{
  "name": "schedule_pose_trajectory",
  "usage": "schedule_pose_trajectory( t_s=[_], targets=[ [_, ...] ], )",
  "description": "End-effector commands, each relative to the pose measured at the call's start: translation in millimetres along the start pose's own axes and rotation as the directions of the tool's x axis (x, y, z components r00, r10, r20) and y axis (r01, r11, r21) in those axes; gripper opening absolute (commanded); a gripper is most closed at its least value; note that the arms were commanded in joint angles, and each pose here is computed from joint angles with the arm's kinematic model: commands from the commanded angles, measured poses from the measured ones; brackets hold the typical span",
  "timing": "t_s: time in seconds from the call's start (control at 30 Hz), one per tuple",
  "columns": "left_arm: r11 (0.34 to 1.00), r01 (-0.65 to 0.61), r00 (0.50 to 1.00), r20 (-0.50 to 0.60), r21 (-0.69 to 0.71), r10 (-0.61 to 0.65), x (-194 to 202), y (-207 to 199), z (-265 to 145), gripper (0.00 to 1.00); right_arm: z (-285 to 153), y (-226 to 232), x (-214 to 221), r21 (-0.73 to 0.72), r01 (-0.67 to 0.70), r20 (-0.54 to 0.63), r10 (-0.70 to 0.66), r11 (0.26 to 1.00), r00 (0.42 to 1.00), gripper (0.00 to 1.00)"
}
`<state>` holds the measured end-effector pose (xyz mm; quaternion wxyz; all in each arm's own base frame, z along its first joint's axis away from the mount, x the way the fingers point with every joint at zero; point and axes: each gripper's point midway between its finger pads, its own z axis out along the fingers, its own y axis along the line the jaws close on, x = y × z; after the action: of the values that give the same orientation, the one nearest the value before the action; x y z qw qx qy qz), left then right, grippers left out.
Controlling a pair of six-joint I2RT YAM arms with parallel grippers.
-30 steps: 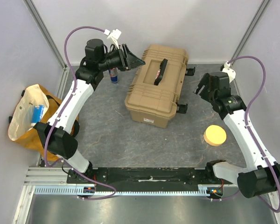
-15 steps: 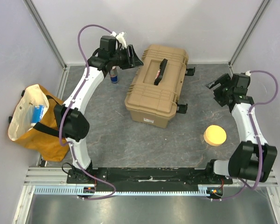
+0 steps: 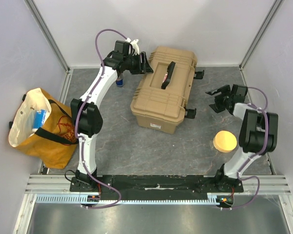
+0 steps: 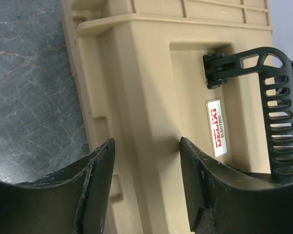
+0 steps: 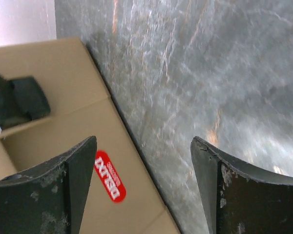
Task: Pack the tool kit
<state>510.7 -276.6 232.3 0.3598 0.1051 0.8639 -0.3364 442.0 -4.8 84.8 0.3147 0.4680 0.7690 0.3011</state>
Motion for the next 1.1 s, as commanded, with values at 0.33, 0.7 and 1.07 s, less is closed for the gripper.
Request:
schedule_pose_trajectory(
  t_s=[0.33, 0.7, 1.07],
  targets=[
    [0.915, -0.325, 0.927, -0.272, -0.240, 0.258, 79, 56, 20, 0.61, 87, 102, -2, -0.398, -0.122, -0.066, 0.104, 0.909, 0.992, 0.82],
    [0.909, -0.336, 0.900, -0.369, -0.246, 0.233, 121, 58, 32, 0.60, 89, 143, 1, -0.620, -0.316, -0.164, 0.276, 0.718, 0.947, 0.82],
    [0.904, -0.306, 0.911, -0.367, -0.300, 0.187, 119, 64, 36, 0.58, 56, 182, -2, -0.704, -0.542, -0.320, 0.476, 0.458, 0.819, 0.78]
  ],
)
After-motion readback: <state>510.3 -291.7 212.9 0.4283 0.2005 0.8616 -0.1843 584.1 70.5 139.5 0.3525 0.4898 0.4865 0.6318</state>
